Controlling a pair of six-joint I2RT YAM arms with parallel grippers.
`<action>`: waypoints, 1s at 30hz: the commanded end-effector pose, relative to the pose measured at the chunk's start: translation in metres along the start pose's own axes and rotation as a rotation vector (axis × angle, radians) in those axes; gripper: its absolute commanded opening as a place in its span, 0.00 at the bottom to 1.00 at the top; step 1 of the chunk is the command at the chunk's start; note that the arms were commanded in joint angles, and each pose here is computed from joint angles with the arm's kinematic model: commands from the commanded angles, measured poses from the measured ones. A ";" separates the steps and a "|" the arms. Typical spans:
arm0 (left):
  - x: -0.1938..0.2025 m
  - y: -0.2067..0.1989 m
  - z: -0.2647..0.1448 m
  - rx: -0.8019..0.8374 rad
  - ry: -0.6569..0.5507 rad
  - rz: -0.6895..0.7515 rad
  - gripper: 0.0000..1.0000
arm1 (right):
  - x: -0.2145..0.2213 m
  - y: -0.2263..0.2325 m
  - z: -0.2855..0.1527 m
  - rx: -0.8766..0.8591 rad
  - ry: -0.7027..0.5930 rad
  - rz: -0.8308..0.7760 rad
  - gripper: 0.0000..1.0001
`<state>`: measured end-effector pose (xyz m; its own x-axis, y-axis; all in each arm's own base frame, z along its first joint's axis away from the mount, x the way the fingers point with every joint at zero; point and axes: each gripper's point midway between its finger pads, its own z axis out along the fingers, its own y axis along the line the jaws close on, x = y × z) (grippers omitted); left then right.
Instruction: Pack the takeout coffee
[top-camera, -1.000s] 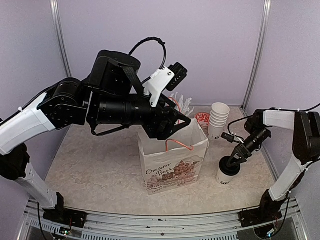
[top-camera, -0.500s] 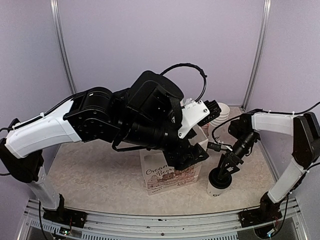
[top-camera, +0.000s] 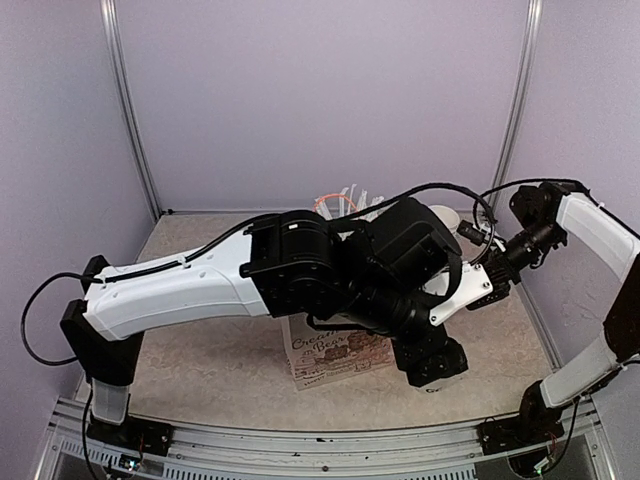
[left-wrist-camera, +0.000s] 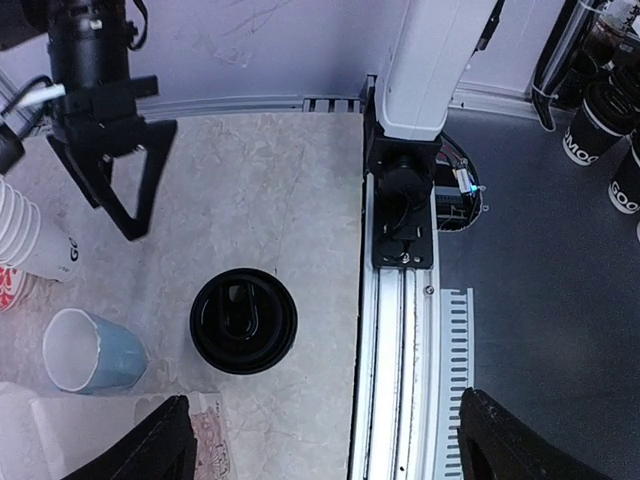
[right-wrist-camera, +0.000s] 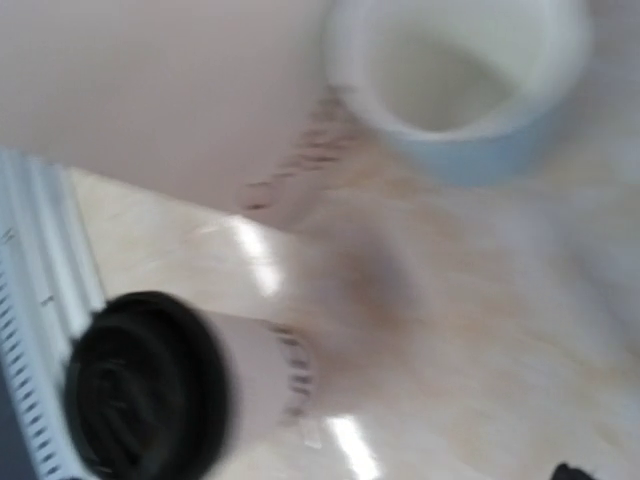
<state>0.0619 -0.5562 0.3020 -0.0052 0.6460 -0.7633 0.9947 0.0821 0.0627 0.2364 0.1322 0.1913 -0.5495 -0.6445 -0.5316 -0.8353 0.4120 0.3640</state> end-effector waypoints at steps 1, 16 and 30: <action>-0.008 0.003 0.032 0.018 -0.023 -0.017 0.88 | 0.005 -0.032 -0.033 0.114 -0.042 0.090 0.99; 0.054 0.061 0.117 -0.070 0.103 -0.282 0.93 | 0.019 -0.043 -0.026 0.097 -0.100 0.149 1.00; 0.078 0.066 0.153 -0.045 0.136 -0.282 0.95 | 0.029 -0.041 -0.015 0.067 -0.086 0.167 1.00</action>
<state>0.1431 -0.6095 0.1545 -0.2998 0.6985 -0.6498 0.9452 0.3098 -0.1030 0.2548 0.0869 0.1738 -0.6771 -0.5163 -0.5244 -0.7304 0.5580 0.3938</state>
